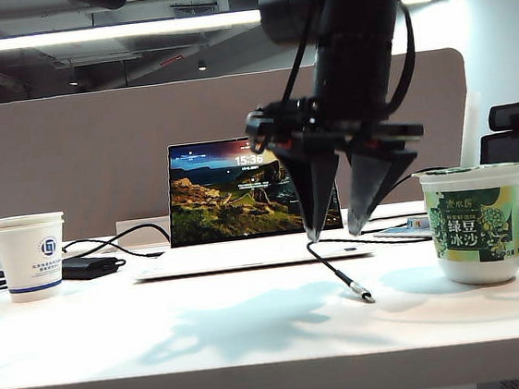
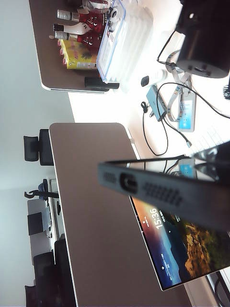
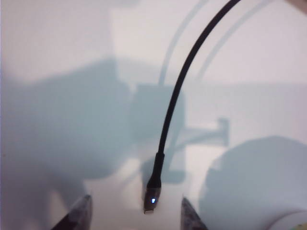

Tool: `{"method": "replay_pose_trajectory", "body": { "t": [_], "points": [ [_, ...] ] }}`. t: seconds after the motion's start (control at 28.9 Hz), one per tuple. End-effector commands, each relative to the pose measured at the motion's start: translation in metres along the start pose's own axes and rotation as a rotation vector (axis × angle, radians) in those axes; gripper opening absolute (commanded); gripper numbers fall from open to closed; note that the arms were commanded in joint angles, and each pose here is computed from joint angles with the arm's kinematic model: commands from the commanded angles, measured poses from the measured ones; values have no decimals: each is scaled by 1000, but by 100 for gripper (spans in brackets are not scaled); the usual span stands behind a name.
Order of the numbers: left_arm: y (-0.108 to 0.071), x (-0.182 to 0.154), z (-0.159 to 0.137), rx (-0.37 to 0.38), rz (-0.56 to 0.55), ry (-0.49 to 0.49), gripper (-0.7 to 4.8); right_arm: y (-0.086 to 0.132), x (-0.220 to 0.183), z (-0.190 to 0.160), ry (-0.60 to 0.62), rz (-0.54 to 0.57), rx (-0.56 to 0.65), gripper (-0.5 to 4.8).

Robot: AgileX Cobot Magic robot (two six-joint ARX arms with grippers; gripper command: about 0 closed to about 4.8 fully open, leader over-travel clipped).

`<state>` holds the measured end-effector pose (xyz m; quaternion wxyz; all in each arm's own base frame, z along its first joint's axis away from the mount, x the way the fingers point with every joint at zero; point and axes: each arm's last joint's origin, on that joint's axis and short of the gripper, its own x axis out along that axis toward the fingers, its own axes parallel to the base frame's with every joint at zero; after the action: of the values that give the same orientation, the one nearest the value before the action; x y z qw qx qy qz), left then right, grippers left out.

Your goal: Pick up the black phone, pick up the charger plug, insert the charger plug into the phone's charging port, and finally place the connected phone back on the desk.

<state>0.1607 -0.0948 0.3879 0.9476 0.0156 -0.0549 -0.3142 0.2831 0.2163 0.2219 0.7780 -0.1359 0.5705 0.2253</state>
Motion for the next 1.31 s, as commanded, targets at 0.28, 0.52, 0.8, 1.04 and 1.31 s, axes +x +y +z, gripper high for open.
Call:
{"method": "replay_pose_trajectory", "body": {
  "t": [0.28,0.52,0.8,1.04,1.31],
  "points": [
    [0,-2,7,7,-1,-50,-7,1,21,0,57,13,-4,235],
    [0,-2,7,7,-1,-50,-7,1,33,-3,110,7,-7,235],
    [0,-2,7,7,-1,-47,-7,0,34,-3,110,6,-6,234],
    [0,-2,7,7,-1,-42,-7,1,34,-2,106,7,-6,235],
    [0,-2,7,7,-1,-42,-7,1,33,-2,107,7,-7,235]
  ]
}}
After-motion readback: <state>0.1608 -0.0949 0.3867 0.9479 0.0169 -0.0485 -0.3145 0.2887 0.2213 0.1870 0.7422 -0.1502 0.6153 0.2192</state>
